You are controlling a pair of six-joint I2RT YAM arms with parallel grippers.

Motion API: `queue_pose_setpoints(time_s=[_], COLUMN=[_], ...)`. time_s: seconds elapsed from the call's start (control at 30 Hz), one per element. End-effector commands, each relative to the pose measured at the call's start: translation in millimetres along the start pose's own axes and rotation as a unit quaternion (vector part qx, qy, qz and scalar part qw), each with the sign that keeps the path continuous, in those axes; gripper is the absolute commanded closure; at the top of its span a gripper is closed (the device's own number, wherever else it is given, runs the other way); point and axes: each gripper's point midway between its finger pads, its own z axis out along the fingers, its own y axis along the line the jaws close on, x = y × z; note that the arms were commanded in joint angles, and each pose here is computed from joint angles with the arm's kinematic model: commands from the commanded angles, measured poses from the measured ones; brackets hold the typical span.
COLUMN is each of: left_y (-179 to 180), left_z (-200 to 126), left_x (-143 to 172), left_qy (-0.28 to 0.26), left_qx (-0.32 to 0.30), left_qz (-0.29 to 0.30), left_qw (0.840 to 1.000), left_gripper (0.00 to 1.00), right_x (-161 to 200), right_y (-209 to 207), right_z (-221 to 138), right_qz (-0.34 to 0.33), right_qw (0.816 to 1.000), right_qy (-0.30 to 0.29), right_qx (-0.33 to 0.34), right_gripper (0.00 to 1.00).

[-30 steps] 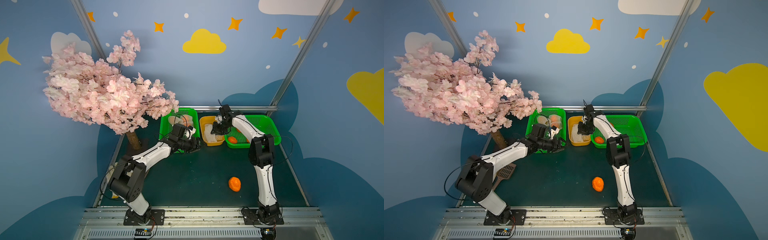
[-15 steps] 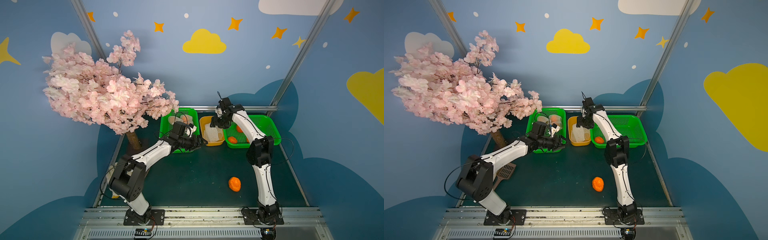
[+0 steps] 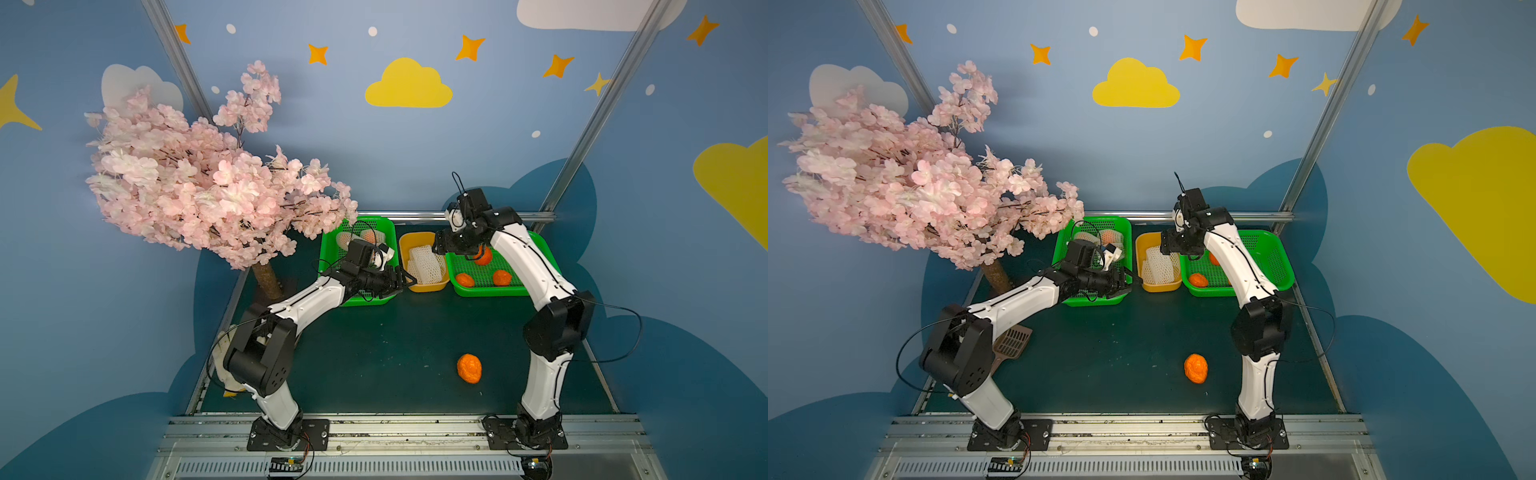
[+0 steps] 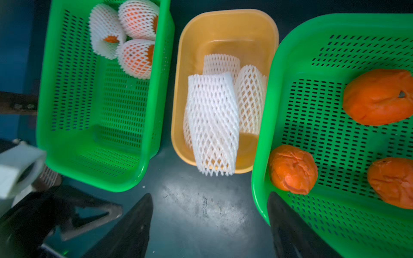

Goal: Remove foam nets from oranges
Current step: Place the foam net into the storage box, then pick up the orange from the center of the board.

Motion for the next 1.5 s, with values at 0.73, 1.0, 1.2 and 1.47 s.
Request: queue_pose_setpoints(time_s=[0.73, 1.0, 1.2, 1.47], left_y=[-56, -67, -63, -61], left_z=[-68, -92, -99, -105], left_x=[-23, -26, -22, -20], left_qy=[-0.089, -0.134, -0.134, -0.136], left_qx=[-0.050, -0.068, -0.080, -0.083], left_qz=[0.164, 0.206, 0.206, 0.204], left_qw=[0.981, 0.967, 0.966, 0.966], left_gripper=[0.25, 0.20, 0.20, 0.21], right_x=[315, 331, 335, 329], right_y=[-26, -31, -39, -48], right_z=[-3, 5, 8, 29], right_qz=[0.115, 0.100, 0.088, 0.079], right_qw=[0.939, 0.934, 0.932, 0.931], right_qy=[0.324, 0.338, 0.338, 0.333], right_qx=[0.022, 0.057, 0.098, 0.125], right_gripper=[0.19, 0.19, 0.19, 0.20])
